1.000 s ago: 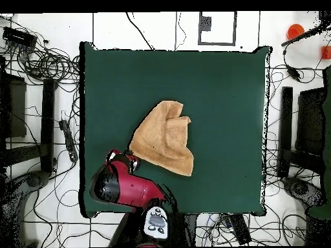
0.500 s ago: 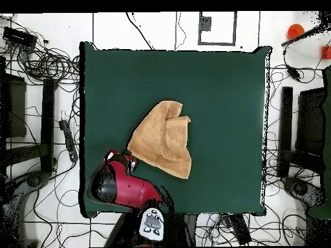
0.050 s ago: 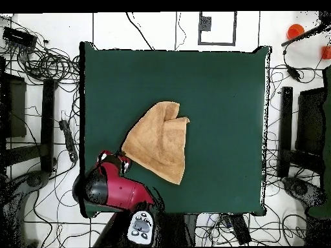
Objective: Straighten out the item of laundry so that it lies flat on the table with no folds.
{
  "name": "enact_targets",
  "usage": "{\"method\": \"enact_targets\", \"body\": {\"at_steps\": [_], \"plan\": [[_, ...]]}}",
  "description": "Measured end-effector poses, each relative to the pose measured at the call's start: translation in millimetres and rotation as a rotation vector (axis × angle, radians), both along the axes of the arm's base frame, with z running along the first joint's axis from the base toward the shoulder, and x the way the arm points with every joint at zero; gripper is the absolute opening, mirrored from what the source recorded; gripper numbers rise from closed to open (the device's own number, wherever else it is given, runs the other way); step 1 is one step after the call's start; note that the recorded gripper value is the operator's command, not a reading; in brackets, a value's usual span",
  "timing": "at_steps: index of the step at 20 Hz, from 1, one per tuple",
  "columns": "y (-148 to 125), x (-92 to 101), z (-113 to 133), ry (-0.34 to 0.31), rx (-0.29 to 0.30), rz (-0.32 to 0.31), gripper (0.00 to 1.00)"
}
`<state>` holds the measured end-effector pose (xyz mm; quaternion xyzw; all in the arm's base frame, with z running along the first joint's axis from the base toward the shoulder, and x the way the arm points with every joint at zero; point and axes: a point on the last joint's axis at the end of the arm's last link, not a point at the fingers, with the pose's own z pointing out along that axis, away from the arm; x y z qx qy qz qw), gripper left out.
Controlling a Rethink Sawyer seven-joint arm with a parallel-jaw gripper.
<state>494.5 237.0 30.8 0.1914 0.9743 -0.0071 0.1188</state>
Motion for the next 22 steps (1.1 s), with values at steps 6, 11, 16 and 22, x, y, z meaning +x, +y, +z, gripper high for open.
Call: {"method": "enact_targets", "body": {"at_steps": [6,11,16,22], "plan": [[10,-1.6,2,-0.005,-0.005,-0.016,0.0],[10,0.4,3,-0.01,-0.007,-0.033,0.0],[12,1.6,5,-0.017,-0.011,-0.043,0.0],[15,0.3,8,-0.017,-0.019,-0.052,0.0]]}}
